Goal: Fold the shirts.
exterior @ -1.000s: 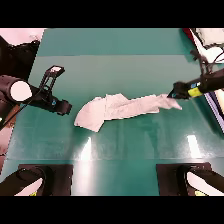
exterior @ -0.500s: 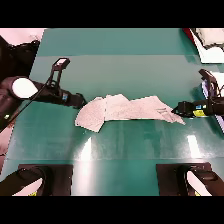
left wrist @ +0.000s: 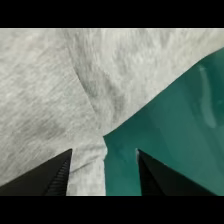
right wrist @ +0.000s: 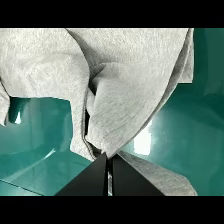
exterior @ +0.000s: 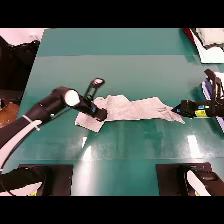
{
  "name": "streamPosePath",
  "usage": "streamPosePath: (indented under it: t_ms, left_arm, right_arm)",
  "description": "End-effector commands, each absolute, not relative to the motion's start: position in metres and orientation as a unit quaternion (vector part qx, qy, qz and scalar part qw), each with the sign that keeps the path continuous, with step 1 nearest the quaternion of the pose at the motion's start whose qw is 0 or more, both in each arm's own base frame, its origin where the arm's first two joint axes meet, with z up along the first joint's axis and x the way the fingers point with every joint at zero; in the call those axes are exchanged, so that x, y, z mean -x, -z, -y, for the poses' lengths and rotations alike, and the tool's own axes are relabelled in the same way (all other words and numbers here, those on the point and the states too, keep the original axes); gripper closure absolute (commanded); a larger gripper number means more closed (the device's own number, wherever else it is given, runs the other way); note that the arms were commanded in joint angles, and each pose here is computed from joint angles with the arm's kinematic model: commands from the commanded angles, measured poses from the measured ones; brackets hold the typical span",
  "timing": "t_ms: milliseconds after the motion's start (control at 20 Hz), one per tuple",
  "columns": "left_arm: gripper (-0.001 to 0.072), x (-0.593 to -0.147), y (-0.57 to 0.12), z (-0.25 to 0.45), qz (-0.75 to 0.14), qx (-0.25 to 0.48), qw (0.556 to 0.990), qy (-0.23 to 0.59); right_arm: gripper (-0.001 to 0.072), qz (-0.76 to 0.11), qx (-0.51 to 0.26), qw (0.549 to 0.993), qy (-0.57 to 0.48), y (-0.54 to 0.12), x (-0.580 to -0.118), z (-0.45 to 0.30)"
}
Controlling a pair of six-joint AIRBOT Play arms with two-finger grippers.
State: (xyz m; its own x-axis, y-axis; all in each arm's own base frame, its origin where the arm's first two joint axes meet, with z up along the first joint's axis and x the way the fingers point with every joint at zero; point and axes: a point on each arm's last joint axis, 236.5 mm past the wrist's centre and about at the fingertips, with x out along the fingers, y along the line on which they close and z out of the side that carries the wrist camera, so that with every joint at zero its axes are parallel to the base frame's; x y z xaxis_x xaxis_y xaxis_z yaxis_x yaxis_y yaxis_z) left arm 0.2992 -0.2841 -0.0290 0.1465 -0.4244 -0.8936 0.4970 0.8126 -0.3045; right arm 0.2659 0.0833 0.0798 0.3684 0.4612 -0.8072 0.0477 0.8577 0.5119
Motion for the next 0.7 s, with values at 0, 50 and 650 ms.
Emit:
streamPosePath:
  t_ms: [0,50,650]
  left_arm:
    - [0.0209,-0.3002,0.0598,0.2777,-0.59,-0.083,0.756,0.269]
    - [0.0209,-0.3013,0.0629,0.2757,-0.591,-0.089,0.756,0.267]
    - [0.0681,-0.3024,0.0616,0.2677,-0.596,-0.115,0.751,0.262]
  right_arm:
    - [0.07,-0.547,-0.243,0.79,-0.128,-0.0806,-0.2656,-0.085]
    - [0.0701,-0.548,-0.244,0.79,-0.128,-0.0806,-0.2655,-0.0851]
    - [0.07,-0.549,-0.251,0.788,-0.123,-0.0807,-0.2656,-0.0852]
